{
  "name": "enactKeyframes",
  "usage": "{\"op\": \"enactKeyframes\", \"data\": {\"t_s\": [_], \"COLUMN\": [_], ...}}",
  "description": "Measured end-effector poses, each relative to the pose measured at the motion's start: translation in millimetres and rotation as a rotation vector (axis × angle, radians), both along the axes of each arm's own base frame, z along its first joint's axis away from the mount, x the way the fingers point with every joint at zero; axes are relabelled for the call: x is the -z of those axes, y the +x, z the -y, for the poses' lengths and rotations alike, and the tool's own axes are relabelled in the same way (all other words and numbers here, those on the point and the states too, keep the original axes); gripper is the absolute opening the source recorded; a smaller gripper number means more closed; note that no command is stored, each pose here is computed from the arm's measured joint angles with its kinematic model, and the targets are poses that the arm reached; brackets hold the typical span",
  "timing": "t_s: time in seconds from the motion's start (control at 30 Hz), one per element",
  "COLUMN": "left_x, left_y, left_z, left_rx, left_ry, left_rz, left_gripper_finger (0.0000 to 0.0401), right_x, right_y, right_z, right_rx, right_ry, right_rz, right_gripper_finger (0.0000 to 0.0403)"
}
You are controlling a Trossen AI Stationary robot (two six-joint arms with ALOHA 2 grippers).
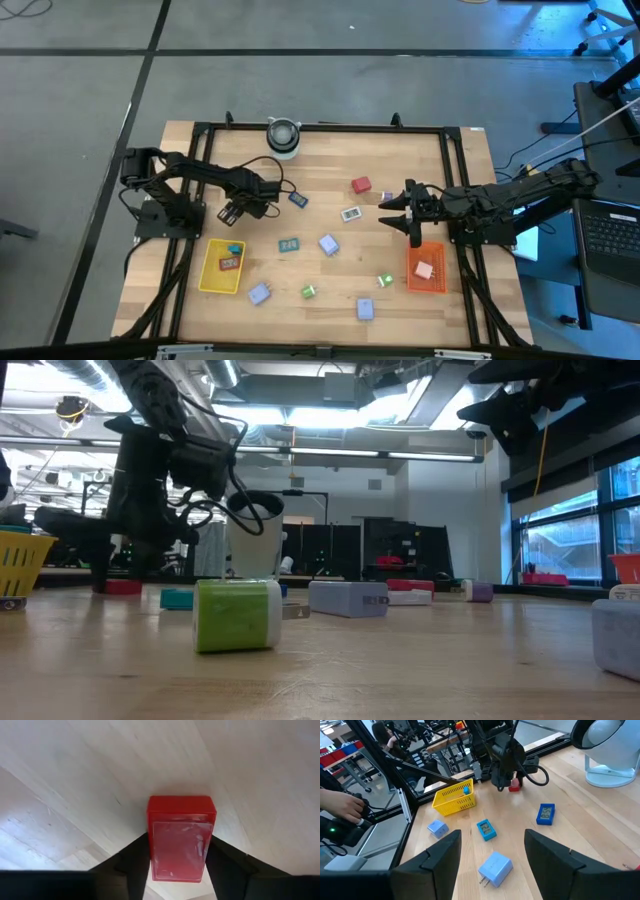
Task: Pick & Place Office items
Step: Put the red digital timer into the yellow basket
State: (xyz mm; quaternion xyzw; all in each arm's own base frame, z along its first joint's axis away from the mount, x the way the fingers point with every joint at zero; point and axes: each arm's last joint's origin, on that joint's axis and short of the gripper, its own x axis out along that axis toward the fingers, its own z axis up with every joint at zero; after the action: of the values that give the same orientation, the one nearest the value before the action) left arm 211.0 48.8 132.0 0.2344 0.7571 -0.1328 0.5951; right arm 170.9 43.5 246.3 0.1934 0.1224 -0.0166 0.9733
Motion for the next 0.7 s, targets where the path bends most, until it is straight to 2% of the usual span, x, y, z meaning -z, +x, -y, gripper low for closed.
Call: {"op": "enactKeyframes", "data": {"t_s": [0.07,0.3,0.43,0.57,0.7], "left_x": [-0.1,-0.2,-1.7,-9.1,-20.1], "left_y": [-0.1,-0.6,0.7,12.6,22.8], "left_z": [0.1,0.1,-0.2,-2.7,-4.9], "left_rx": [-0.012,-0.051,-0.126,-0.207,-0.279], "left_ry": [0.0,0.004,0.02,0.041,-0.015], "left_rz": [0.002,0.005,0.016,0.105,0.212], "left_gripper_finger": [0.0154,0.0154,0.0154,0.0154,0.0154], "right_x": [0.0,-0.1,-0.1,-0.1,-0.2], "right_y": [0.0,0.0,0.0,0.0,0.1], "right_z": [0.0,0.0,0.1,0.0,0.1], "right_rx": [0.0,0.001,0.001,0.0,0.001], "right_ry": [0.0,0.0,0.0,0.0,0.0], "right_rz": [0.0,0.001,0.001,0.001,0.002], "right_gripper_finger": [0.0219,0.0219,0.0219,0.0219,0.022]}}
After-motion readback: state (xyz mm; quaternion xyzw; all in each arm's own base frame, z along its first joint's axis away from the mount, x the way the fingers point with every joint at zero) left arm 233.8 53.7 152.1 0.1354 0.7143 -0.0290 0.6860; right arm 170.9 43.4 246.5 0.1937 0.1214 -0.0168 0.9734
